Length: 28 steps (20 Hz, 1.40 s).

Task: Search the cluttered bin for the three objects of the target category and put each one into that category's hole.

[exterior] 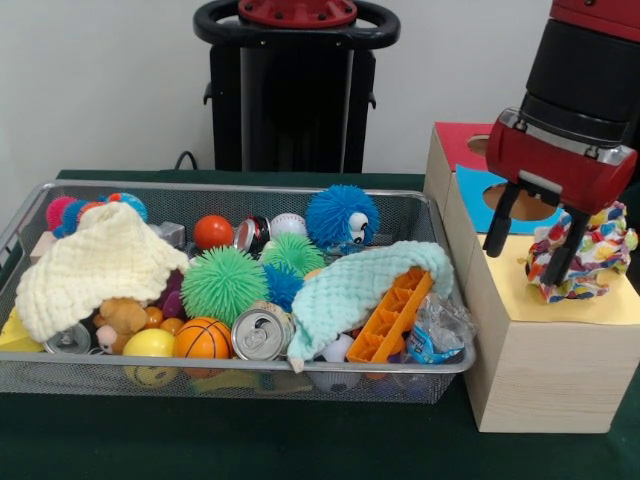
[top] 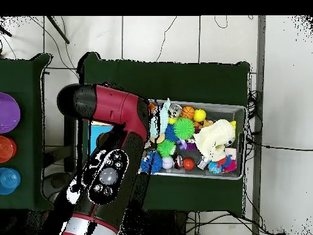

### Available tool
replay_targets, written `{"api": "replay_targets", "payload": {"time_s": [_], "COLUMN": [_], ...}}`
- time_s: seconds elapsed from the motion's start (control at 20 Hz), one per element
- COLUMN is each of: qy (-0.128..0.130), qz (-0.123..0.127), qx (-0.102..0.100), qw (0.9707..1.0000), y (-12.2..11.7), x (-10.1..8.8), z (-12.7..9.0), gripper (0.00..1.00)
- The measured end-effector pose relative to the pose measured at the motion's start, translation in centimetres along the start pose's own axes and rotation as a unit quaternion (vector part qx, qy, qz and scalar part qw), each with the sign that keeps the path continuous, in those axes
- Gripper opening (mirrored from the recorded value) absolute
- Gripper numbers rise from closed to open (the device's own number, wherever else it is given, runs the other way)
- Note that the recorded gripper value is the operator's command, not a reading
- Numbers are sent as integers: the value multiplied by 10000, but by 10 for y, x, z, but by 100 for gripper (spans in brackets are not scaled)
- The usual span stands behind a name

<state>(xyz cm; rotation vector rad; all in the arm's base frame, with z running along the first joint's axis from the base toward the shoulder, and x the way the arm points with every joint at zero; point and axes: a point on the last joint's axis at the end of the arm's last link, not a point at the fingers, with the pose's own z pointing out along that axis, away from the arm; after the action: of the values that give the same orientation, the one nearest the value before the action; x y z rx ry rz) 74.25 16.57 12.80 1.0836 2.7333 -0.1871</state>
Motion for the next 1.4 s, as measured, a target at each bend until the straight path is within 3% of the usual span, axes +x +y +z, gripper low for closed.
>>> {"api": "replay_targets", "payload": {"time_s": [0.95, 1.25, 1.3, 1.4], "qy": [-76, -23, 12, 15], "qz": [-40, -32, -43, -45], "qx": [-98, -117, -135, -138], "qw": [9999, 9999, 9999, 9999], "y": [10, 11, 13, 14], "x": [-5, -5, -3, -3], "z": [-8, -20, -28, -30], "gripper": [100, 100, 0, 0]}}
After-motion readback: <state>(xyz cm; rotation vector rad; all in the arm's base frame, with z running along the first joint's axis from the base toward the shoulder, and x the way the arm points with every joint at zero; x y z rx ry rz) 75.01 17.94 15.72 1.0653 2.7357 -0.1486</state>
